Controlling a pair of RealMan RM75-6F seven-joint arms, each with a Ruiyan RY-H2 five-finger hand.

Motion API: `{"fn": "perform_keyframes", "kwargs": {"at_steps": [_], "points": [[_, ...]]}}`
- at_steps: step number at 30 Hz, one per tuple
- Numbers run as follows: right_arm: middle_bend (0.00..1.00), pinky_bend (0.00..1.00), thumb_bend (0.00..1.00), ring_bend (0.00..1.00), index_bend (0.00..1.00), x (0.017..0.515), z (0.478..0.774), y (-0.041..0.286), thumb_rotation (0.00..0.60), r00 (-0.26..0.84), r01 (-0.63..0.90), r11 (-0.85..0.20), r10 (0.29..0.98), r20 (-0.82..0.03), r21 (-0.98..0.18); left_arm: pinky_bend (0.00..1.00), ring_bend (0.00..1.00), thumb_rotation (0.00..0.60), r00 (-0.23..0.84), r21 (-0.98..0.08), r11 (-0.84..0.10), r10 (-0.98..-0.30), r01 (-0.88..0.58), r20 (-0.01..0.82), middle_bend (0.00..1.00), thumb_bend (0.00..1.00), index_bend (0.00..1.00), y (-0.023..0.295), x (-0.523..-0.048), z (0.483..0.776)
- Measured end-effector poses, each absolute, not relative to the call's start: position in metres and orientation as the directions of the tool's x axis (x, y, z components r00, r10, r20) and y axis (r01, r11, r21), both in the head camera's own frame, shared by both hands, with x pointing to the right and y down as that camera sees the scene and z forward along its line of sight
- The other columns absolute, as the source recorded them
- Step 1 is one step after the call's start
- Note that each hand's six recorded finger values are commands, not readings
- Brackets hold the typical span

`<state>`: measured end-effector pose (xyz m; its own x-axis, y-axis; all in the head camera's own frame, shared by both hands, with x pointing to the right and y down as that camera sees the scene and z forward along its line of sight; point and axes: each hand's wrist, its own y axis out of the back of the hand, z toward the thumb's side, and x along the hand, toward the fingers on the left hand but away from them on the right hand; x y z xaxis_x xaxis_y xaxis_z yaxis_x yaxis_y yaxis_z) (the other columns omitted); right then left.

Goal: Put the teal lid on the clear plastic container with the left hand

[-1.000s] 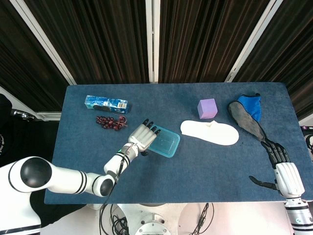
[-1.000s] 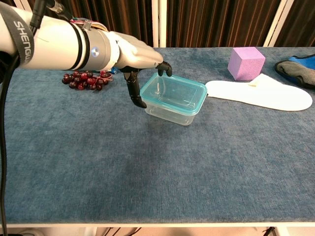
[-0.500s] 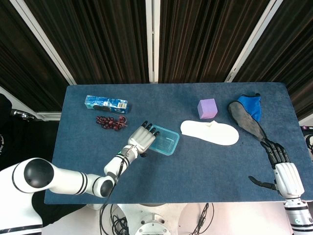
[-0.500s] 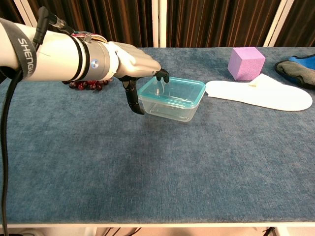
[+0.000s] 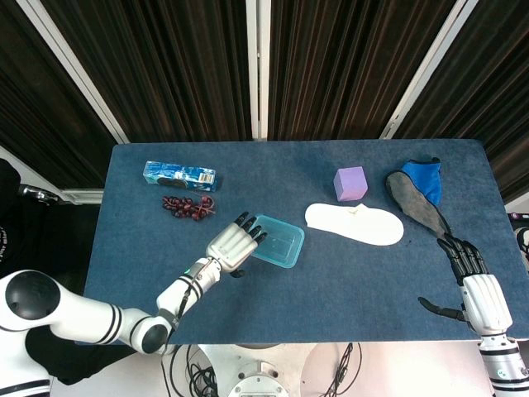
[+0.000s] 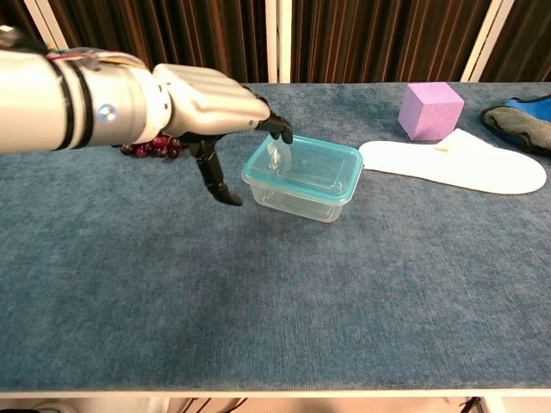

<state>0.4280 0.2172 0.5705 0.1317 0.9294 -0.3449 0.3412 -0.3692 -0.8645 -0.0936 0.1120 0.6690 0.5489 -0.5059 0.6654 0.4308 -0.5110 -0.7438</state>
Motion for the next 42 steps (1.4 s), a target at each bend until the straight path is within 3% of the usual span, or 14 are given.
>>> {"fn": "perform_keyframes", "kwargs": {"at_steps": [17, 27, 33, 36, 39, 42], "points": [[0.00, 0.00, 0.03, 0.00, 0.00, 0.426, 0.570, 0.218, 0.600, 0.131, 0.338, -0.369, 0.929, -0.345, -0.866, 0.01, 0.00, 0.465, 0.528, -0.703, -0.519, -0.466, 0.486, 0.710, 0.12, 0.16, 0.14, 0.142, -0.107, 0.692], [0.00, 0.00, 0.03, 0.00, 0.00, 0.426, 0.569, 0.217, 0.600, 0.130, 0.338, -0.367, 0.930, -0.343, -0.867, 0.01, 0.00, 0.466, 0.548, -0.725, -0.513, -0.477, 0.461, 0.687, 0.12, 0.16, 0.14, 0.141, -0.101, 0.686], [0.00, 0.00, 0.03, 0.00, 0.00, 0.429, 0.567, 0.218, 0.600, 0.128, 0.336, -0.363, 0.932, -0.340, -0.869, 0.01, 0.00, 0.491, 0.582, -0.782, -0.496, -0.529, 0.379, 0.618, 0.12, 0.16, 0.14, 0.128, -0.100, 0.659], [0.00, 0.00, 0.03, 0.00, 0.00, 0.431, 0.566, 0.217, 0.600, 0.128, 0.326, -0.364, 0.931, -0.341, -0.872, 0.01, 0.00, 0.539, 0.584, -0.811, -0.498, -0.575, 0.307, 0.574, 0.12, 0.16, 0.14, 0.117, -0.108, 0.645], [0.00, 0.00, 0.03, 0.00, 0.00, 0.433, 0.563, 0.215, 0.600, 0.130, 0.317, -0.364, 0.931, -0.340, -0.876, 0.01, 0.00, 0.596, 0.568, -0.835, -0.499, -0.628, 0.231, 0.532, 0.12, 0.15, 0.14, 0.108, -0.127, 0.631], [0.00, 0.00, 0.03, 0.00, 0.00, 0.436, 0.562, 0.213, 0.600, 0.131, 0.316, -0.364, 0.931, -0.340, -0.876, 0.01, 0.00, 0.600, 0.531, -0.853, -0.498, -0.686, 0.156, 0.498, 0.12, 0.15, 0.14, 0.103, -0.155, 0.622]]}}
